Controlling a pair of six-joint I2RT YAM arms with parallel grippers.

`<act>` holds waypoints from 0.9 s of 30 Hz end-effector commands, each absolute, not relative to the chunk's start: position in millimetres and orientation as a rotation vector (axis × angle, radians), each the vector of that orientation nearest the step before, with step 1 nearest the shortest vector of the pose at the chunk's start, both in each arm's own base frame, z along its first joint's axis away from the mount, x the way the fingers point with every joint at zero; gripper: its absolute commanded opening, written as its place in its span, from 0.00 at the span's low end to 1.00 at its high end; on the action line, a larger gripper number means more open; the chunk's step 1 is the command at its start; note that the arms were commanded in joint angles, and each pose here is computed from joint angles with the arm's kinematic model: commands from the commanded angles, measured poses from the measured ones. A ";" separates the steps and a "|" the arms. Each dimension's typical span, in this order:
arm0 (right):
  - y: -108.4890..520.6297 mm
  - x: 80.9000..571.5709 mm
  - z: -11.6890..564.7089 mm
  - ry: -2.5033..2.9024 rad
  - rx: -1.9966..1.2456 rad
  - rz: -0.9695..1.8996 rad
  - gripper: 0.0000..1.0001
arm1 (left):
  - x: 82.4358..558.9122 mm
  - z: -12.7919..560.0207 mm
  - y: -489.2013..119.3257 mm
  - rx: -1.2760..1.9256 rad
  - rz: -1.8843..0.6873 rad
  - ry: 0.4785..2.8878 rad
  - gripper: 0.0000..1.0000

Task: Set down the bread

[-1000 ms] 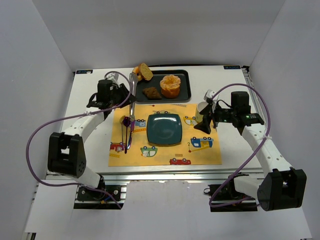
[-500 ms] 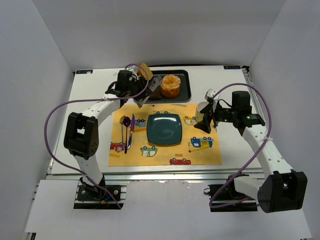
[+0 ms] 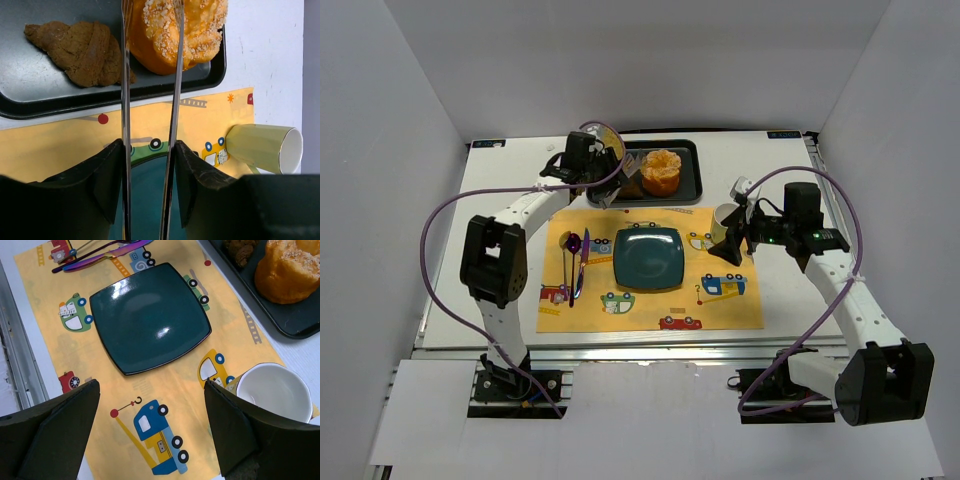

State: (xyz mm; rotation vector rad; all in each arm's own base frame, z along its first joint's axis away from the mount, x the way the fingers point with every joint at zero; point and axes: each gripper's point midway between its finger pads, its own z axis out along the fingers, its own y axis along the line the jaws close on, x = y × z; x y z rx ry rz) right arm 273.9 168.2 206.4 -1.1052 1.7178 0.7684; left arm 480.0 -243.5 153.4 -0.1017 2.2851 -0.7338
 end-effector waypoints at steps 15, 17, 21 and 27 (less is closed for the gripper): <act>169.2 274.7 211.6 1.682 -1.099 0.765 0.89 | 484.2 162.3 -267.2 -0.054 -0.859 2.272 0.55; 168.8 275.1 211.8 1.682 -1.098 0.763 0.89 | 482.8 164.3 -270.0 -0.048 -0.884 2.268 0.55; 168.8 275.0 213.2 1.678 -1.099 0.760 0.89 | 480.6 169.4 -274.8 -0.055 -0.934 2.250 0.53; 169.1 274.7 214.1 1.674 -1.099 0.763 0.89 | 477.0 163.0 -274.7 -0.049 -0.935 2.273 0.53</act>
